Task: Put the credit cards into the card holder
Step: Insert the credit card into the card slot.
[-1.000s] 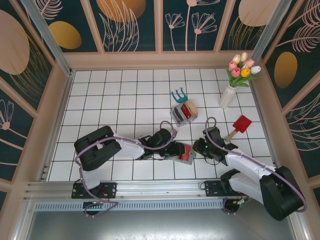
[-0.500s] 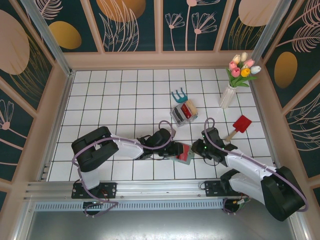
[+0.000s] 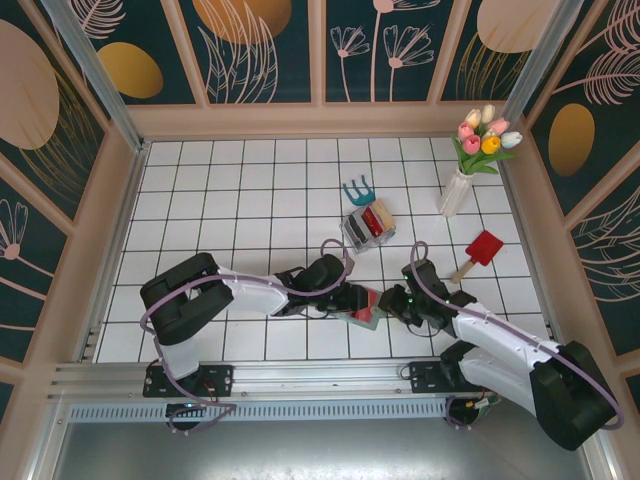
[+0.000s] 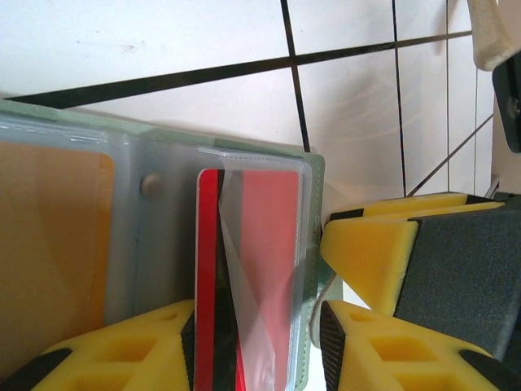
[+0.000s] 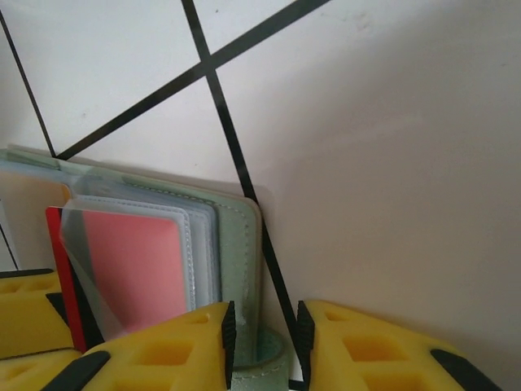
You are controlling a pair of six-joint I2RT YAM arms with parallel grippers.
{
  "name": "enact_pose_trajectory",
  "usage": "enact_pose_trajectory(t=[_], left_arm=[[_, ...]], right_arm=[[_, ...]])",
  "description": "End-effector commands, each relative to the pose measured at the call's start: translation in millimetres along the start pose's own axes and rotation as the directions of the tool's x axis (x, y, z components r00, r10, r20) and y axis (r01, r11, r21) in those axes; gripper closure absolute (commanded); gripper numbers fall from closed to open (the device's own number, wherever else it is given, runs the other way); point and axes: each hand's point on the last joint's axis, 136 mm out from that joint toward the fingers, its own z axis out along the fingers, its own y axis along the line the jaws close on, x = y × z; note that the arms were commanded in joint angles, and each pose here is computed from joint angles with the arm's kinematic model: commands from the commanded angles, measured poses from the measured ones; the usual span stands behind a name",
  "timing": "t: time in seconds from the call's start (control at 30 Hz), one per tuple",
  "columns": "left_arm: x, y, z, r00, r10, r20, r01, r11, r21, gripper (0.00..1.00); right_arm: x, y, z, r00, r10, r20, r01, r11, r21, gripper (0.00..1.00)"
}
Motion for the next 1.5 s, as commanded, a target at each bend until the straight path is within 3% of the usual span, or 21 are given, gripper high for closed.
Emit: enact_pose_trajectory(t=[0.0,0.37,0.77,0.97,1.13,1.33,1.47], left_arm=[[15,12,5,0.997,0.018,-0.076,-0.021,0.999,-0.037,0.56],[30,10,15,0.987,0.046,-0.157,-0.053,0.998,-0.038,0.53],[-3,23,-19,0.987,0.159,-0.022,-0.158,0.940,-0.302,0.47],[1,18,-14,0.987,0.158,-0.041,-0.163,0.953,-0.254,0.49],[3,20,-11,0.983,0.173,-0.060,-0.182,0.948,-0.262,0.49],[-22,-22,-28,0.976,0.207,0.062,-0.194,0.965,-0.175,0.45],[-20,-13,-28,0.979,0.197,0.051,-0.182,0.960,-0.212,0.44]], right_arm=[[11,10,8,0.998,0.018,-0.055,-0.021,0.998,-0.061,0.72],[3,20,13,0.999,0.014,-0.035,-0.017,0.996,-0.090,0.77],[-6,-5,11,1.000,0.009,0.019,-0.010,0.998,0.054,0.78],[-4,-1,13,1.000,0.002,0.006,-0.002,1.000,0.029,0.78],[2,18,13,0.999,-0.026,-0.030,0.023,0.997,-0.072,0.78],[-12,14,6,0.999,-0.020,0.044,0.021,1.000,-0.018,0.78],[-16,17,3,0.998,-0.033,0.057,0.034,0.999,-0.016,0.77]])
